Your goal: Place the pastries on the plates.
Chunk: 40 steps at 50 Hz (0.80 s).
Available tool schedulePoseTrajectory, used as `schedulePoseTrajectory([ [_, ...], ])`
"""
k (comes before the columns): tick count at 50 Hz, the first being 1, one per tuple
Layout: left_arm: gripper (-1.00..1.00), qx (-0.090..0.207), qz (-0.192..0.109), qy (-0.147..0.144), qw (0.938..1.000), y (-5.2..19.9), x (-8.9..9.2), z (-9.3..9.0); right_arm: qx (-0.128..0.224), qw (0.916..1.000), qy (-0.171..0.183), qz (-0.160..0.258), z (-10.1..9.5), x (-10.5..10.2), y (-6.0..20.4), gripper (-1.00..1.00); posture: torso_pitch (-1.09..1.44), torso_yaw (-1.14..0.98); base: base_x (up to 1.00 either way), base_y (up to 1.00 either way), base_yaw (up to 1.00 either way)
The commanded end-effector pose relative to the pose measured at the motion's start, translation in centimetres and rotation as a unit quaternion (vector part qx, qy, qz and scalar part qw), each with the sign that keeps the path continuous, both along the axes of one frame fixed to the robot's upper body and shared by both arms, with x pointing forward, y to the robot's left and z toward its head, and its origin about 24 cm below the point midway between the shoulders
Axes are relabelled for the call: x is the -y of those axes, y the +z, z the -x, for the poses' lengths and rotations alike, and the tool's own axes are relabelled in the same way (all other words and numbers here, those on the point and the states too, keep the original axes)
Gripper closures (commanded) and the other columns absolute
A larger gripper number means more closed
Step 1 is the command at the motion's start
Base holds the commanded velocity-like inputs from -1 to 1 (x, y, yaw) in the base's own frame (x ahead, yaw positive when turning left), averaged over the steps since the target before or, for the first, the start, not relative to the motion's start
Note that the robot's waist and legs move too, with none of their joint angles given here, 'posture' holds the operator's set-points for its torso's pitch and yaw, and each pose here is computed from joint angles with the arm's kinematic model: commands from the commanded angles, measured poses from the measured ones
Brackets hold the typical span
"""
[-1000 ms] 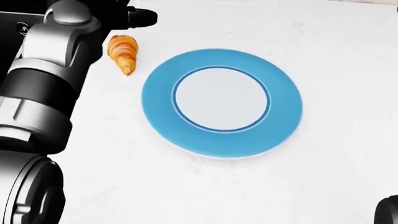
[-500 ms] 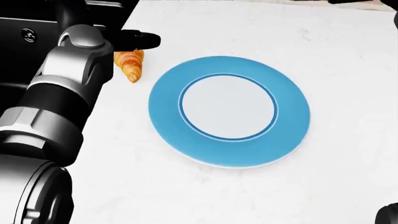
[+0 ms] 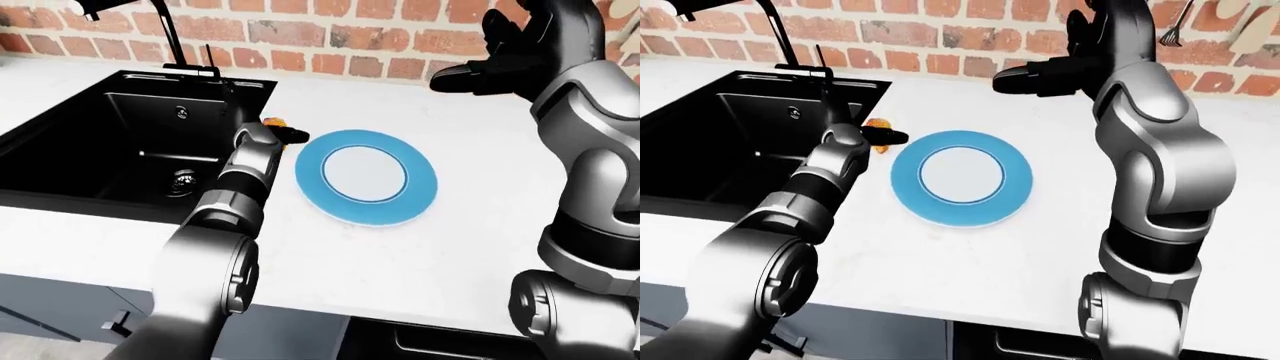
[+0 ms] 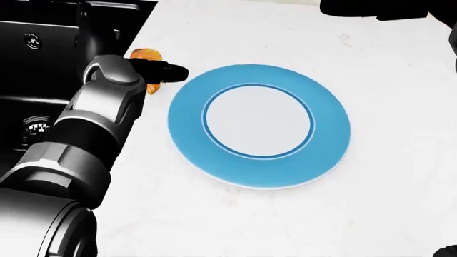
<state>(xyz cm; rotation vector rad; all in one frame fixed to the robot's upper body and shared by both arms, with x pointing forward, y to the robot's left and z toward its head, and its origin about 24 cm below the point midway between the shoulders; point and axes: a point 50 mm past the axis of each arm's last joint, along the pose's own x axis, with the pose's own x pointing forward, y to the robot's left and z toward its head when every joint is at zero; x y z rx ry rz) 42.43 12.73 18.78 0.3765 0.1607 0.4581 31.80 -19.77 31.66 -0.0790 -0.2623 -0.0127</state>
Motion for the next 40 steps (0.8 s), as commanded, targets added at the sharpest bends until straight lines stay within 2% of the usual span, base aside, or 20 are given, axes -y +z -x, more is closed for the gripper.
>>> schedulePoseTrajectory([
  [1,-1.0,0.056,-0.009,-0.002,0.9984,2.7,0.2,-0.2,0.045,0.999,-0.003,0.002,0.8,0.1,1.7,-1.0,0.0,0.0,0.0,0.0,0.0],
  [5,-1.0,0.058,-0.01,0.002,0.9983,2.6,0.2,-0.2,0.044,0.999,-0.003,0.001,0.7,0.1,1.6,-1.0,0.0,0.0,0.0,0.0,0.0],
  [8,-0.82,0.057,-0.014,0.0,0.9983,2.4,0.3,-0.2,0.044,0.999,-0.004,0.001,0.8,0.2,1.5,-1.0,0.0,0.0,0.0,0.0,0.0],
  [11,-0.73,0.056,-0.018,-0.002,0.9983,2.1,0.4,-0.2,0.043,0.9991,-0.003,0.0,0.7,0.2,1.4,-1.0,0.0,0.0,0.0,0.0,0.0],
  [18,-0.31,0.052,-0.027,-0.003,0.9983,1.7,0.4,-0.1,0.042,0.9991,-0.005,-0.001,0.7,0.4,1.1,-1.0,0.0,0.0,0.0,0.0,0.0],
  [23,-0.18,0.053,-0.031,-0.003,0.9981,1.4,0.5,-0.1,0.042,0.9991,-0.005,-0.002,0.7,0.5,1.1,-1.0,0.0,0.0,0.0,0.0,0.0],
  [28,-0.1,0.058,-0.068,-0.009,0.996,1.2,0.7,0.0,0.041,0.9991,-0.006,-0.002,0.8,0.5,1.0,-1.0,0.0,0.0,0.0,0.0,0.0],
  [30,-0.07,0.057,-0.072,-0.009,0.9957,1.0,0.6,0.0,0.041,0.9991,-0.006,-0.002,0.8,0.5,0.9,-1.0,0.0,0.0,0.0,0.0,0.0],
  [37,-0.01,0.055,-0.134,-0.011,0.9894,0.0,0.6,0.2,0.039,0.9992,-0.007,-0.003,0.8,0.7,0.5,-1.0,0.0,0.0,0.0,0.0,0.0],
  [40,0.01,0.052,-0.147,-0.014,0.9878,-0.3,0.7,0.2,0.037,0.9993,-0.007,-0.004,0.7,0.8,0.4,-1.0,0.0,0.0,0.0,0.0,0.0],
])
